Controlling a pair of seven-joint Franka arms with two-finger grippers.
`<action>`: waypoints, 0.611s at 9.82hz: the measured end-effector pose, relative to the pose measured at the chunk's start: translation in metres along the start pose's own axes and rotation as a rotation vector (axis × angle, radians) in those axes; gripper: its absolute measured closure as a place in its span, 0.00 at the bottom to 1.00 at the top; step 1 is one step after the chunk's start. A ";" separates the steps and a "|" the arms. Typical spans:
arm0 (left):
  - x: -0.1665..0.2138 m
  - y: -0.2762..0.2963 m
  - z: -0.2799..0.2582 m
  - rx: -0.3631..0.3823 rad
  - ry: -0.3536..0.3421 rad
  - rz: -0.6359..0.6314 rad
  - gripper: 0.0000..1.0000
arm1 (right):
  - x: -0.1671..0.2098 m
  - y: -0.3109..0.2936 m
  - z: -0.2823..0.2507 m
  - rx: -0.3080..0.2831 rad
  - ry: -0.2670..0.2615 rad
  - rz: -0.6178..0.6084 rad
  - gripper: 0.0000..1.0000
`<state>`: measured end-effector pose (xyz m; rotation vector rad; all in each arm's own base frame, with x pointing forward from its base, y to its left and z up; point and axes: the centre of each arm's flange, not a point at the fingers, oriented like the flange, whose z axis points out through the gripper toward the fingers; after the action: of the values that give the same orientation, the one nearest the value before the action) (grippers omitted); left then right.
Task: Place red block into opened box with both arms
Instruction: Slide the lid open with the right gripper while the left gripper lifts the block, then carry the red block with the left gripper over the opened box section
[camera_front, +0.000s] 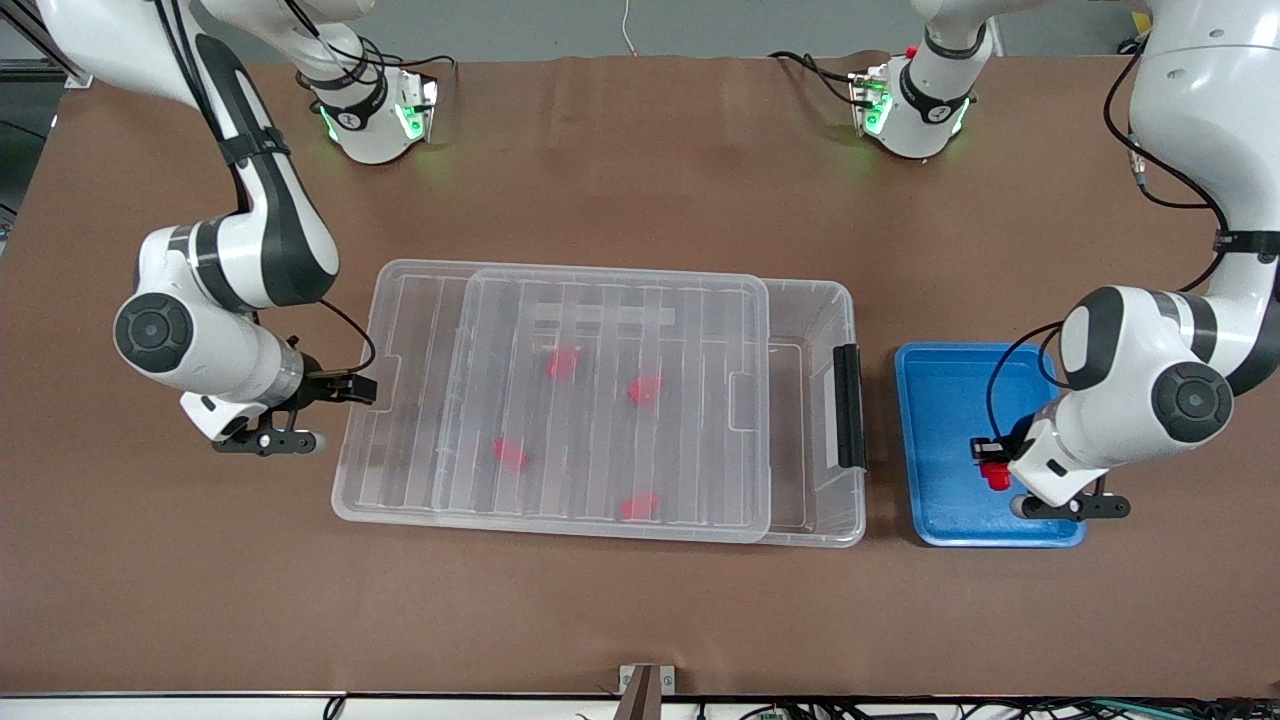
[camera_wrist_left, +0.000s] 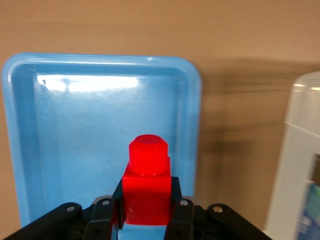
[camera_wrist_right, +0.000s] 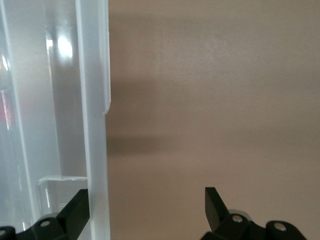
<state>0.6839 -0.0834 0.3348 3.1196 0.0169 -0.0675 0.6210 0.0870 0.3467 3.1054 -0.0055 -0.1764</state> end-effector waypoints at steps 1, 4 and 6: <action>-0.007 0.027 -0.012 -0.012 -0.003 -0.017 0.64 | 0.001 0.011 0.000 -0.007 -0.002 -0.018 0.00; -0.028 0.094 -0.040 -0.044 0.001 -0.053 0.64 | 0.005 0.054 0.000 -0.002 -0.004 -0.066 0.00; -0.044 0.142 -0.049 -0.049 0.008 -0.067 0.64 | 0.005 0.072 0.000 -0.002 -0.004 -0.084 0.00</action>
<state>0.6433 -0.2249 0.3887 3.0699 0.1214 -0.0554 0.6262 0.0153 0.3485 3.1055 0.1253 -0.1843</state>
